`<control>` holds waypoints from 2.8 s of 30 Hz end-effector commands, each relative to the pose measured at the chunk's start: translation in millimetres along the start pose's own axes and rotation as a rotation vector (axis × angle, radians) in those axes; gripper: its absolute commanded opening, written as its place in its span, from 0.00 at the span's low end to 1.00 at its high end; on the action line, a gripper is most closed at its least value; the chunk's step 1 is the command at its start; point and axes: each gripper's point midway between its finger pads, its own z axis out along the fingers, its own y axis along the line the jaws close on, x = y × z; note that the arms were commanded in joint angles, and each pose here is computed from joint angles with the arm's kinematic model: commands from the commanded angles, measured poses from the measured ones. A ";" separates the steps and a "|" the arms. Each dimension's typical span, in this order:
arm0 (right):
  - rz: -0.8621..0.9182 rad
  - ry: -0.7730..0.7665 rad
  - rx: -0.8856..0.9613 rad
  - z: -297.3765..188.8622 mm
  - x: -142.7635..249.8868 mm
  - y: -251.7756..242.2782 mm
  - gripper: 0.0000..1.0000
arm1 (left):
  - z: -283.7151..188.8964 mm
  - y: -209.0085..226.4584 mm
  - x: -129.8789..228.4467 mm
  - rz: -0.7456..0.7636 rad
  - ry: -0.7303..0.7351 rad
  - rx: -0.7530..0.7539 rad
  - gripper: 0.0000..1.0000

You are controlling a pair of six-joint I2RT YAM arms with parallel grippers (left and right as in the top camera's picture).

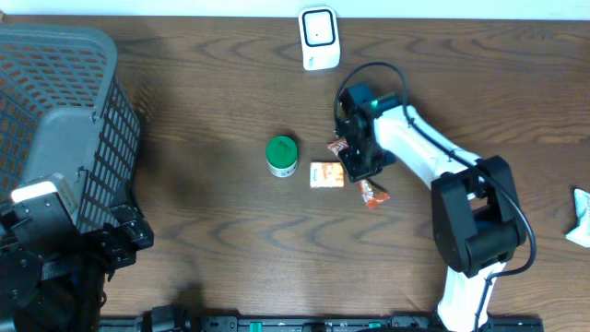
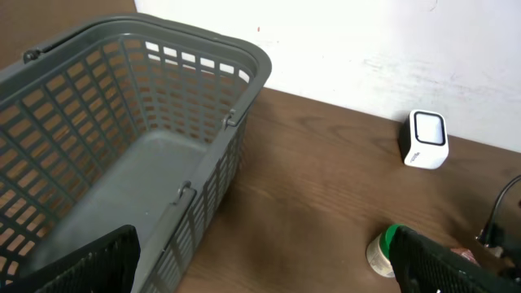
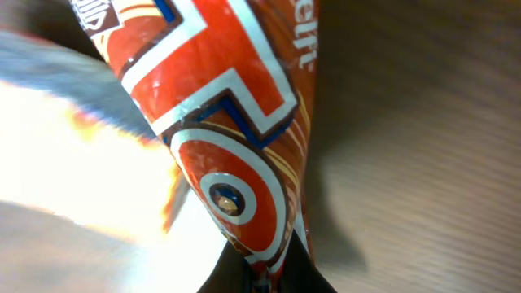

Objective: Scan the item barcode
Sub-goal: 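Lift the TOP bar with the right gripper and carry it toward the scanner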

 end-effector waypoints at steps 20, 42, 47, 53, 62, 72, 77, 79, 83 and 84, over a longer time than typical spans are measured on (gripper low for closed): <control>0.433 0.055 -1.191 -150.5 33.2 19.7 0.01 | 0.0 -2.2 0.8 -0.007 0.002 0.013 0.98; 0.090 -0.439 -1.225 -154.2 -29.8 1.5 0.01 | 0.0 -2.2 0.8 -0.007 0.002 0.013 0.98; -0.155 -0.708 -1.258 -172.9 -57.3 -0.9 0.01 | 0.0 -2.2 0.8 -0.007 0.002 0.013 0.98; -0.577 -0.953 -1.187 -183.9 -75.6 33.2 0.01 | 0.0 -2.2 0.8 -0.007 0.002 0.013 0.98; -1.007 -1.097 -1.126 -206.7 -94.5 109.7 0.01 | 0.0 -2.2 0.8 -0.007 0.002 0.013 0.98; -1.349 -1.319 -0.993 -252.2 -95.1 145.9 0.01 | 0.0 -2.2 0.8 -0.007 0.002 0.013 0.98; -1.376 -1.346 -0.972 -263.1 -93.0 146.1 0.01 | 0.0 -2.2 0.8 -0.007 0.002 0.013 0.98; -1.353 -1.327 -0.987 -263.3 -93.1 145.8 0.01 | 0.0 -2.2 0.8 -0.007 0.002 0.013 0.98; -1.290 -1.279 -1.023 -262.9 -94.2 142.5 0.01 | 0.0 -2.2 0.8 -0.007 0.002 0.013 0.98; -1.269 -1.262 -1.036 -263.0 -94.3 142.1 0.01 | 0.0 -2.2 0.8 -0.007 0.002 0.013 0.98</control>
